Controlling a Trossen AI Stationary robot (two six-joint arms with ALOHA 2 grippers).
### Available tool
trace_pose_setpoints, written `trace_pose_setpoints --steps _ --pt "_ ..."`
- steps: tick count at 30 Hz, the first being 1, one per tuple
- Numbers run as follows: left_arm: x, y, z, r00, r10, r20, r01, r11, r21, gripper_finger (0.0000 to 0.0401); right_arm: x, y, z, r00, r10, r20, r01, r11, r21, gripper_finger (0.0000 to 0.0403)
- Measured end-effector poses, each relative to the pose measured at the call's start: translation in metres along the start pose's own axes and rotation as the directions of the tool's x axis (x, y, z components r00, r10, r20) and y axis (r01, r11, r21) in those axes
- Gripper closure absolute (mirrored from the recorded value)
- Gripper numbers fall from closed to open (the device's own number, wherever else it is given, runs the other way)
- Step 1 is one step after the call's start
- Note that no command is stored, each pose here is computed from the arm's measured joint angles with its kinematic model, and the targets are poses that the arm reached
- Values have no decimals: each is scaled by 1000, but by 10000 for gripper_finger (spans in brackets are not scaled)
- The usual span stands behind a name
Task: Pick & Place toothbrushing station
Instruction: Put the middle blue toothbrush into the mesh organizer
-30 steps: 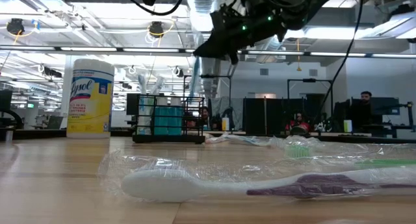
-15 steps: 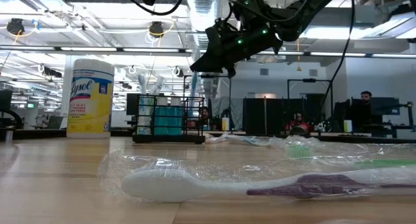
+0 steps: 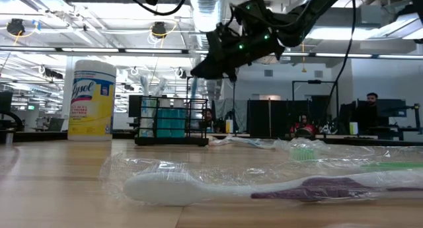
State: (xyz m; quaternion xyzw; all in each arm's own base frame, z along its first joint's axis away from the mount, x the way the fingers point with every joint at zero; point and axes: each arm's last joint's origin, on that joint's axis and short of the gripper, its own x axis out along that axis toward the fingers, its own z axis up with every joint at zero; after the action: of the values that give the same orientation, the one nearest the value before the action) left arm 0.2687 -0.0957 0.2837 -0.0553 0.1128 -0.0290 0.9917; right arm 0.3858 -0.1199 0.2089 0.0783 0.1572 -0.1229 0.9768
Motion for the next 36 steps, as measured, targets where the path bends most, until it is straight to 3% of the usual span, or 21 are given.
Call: trace_pose_setpoints --steps 36 --pt "0 0 0 1000 0 -1 0 1000 0 348 7 -3 -16 997 1 -74 0 1000 16 362"
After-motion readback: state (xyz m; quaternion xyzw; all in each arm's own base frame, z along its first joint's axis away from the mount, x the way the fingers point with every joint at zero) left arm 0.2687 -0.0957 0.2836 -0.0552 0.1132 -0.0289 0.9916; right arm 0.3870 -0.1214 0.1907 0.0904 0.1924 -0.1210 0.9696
